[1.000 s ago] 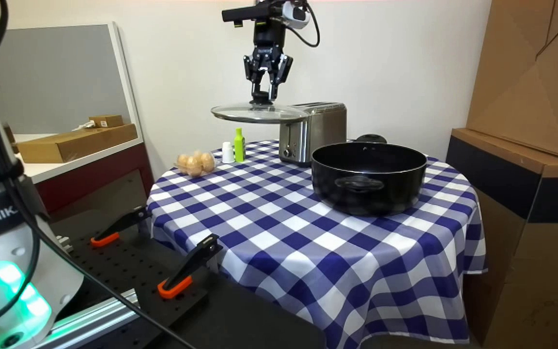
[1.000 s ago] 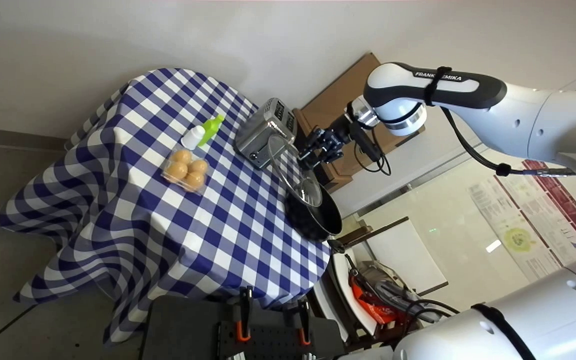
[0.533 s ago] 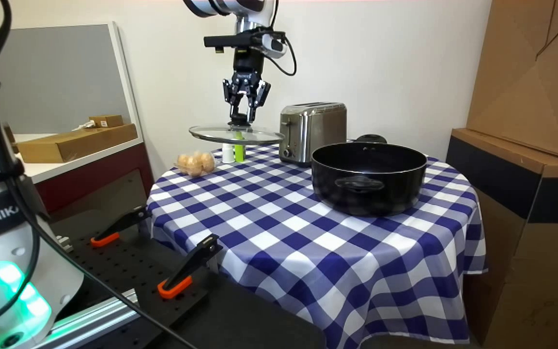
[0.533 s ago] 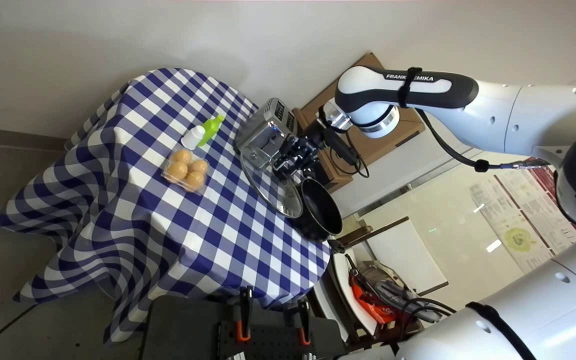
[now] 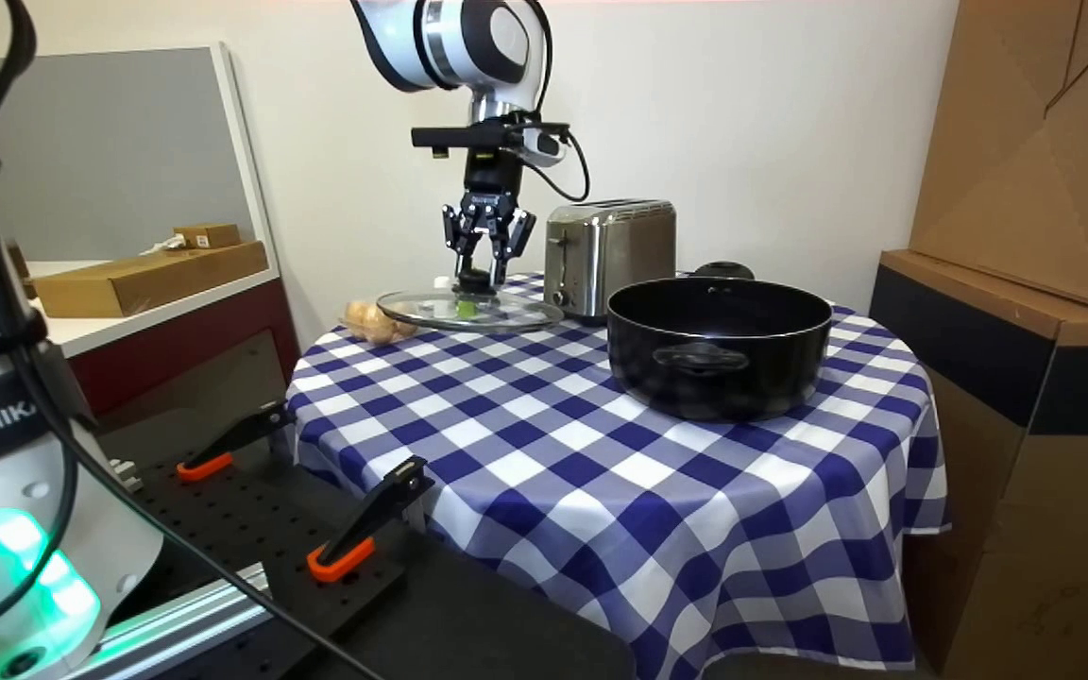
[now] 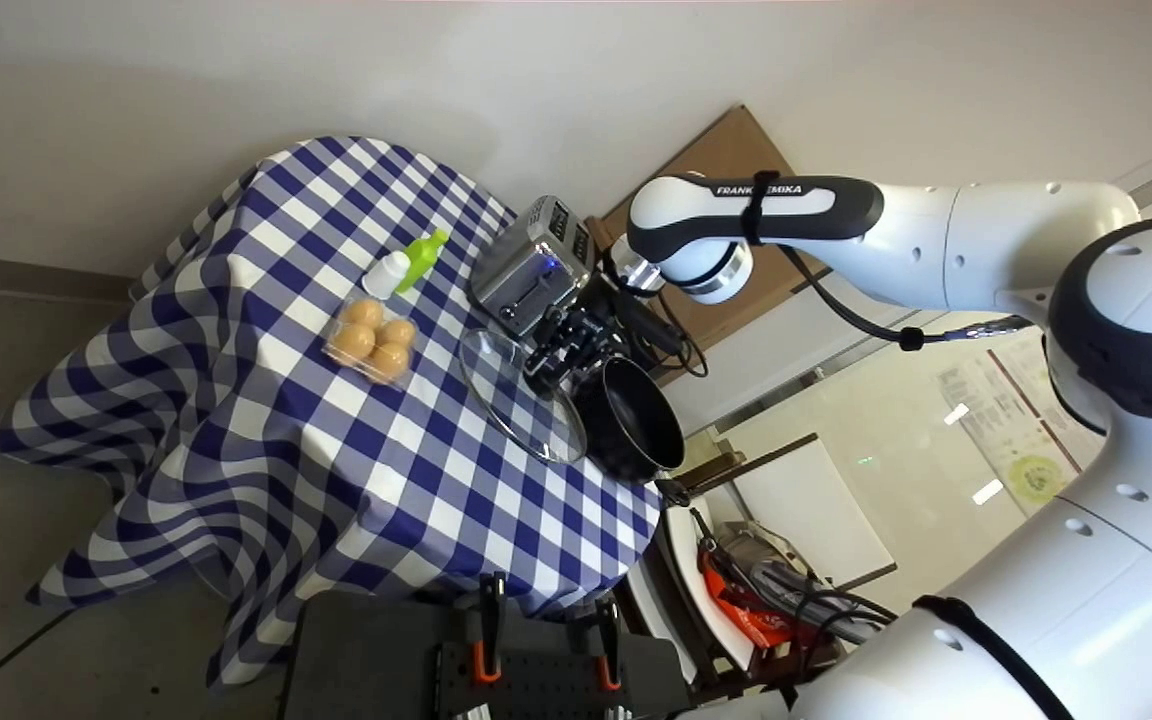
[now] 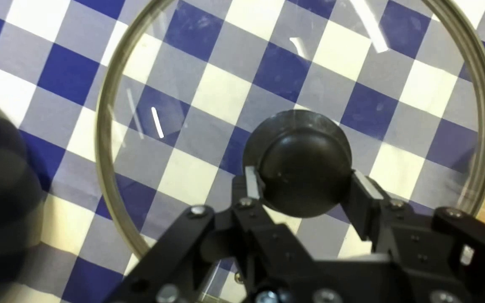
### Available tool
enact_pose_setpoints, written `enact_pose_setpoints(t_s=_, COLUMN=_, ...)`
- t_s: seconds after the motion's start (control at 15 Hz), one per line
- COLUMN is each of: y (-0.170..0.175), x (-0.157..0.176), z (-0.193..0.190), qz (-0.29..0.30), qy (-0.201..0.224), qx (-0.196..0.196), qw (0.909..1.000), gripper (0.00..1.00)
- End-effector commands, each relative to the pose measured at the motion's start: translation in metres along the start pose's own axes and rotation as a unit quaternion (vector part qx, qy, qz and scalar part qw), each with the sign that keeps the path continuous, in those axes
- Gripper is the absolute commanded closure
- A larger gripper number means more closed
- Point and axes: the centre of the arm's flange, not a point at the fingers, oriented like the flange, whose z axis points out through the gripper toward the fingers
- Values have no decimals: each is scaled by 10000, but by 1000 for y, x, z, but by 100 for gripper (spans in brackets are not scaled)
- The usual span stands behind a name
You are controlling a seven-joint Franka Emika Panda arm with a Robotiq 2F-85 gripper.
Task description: Put the lid on the table
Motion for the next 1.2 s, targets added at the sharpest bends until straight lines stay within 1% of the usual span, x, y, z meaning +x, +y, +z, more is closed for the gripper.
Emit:
enact_pose_setpoints(t_s=0.0, y=-3, x=9, z=11, qz=-228, qy=62, qx=-219, qw=9995, gripper=76)
enact_pose_setpoints(t_s=0.2, y=1, x=16, z=25, qz=-326, qy=93, qx=-341, qw=9988, gripper=76)
enact_pose_setpoints(t_s=0.53, y=11, x=35, z=51, qz=-400, qy=404, qx=-547, qw=9969, gripper=76)
enact_pose_setpoints(t_s=0.73, y=13, x=41, z=64, qz=-492, qy=631, qx=-540, qw=9953, gripper=76)
enact_pose_setpoints(t_s=0.93, y=9, x=40, z=61, qz=-540, qy=717, qx=-492, qw=9947, gripper=76)
enact_pose_setpoints(t_s=1.0, y=8, x=40, z=60, qz=-536, qy=711, qx=-448, qw=9950, gripper=26)
enact_pose_setpoints(t_s=1.07, y=8, x=39, z=58, qz=-561, qy=701, qx=-433, qw=9950, gripper=24)
enact_pose_setpoints(t_s=1.13, y=8, x=38, z=57, qz=-587, qy=697, qx=-390, qw=9951, gripper=19)
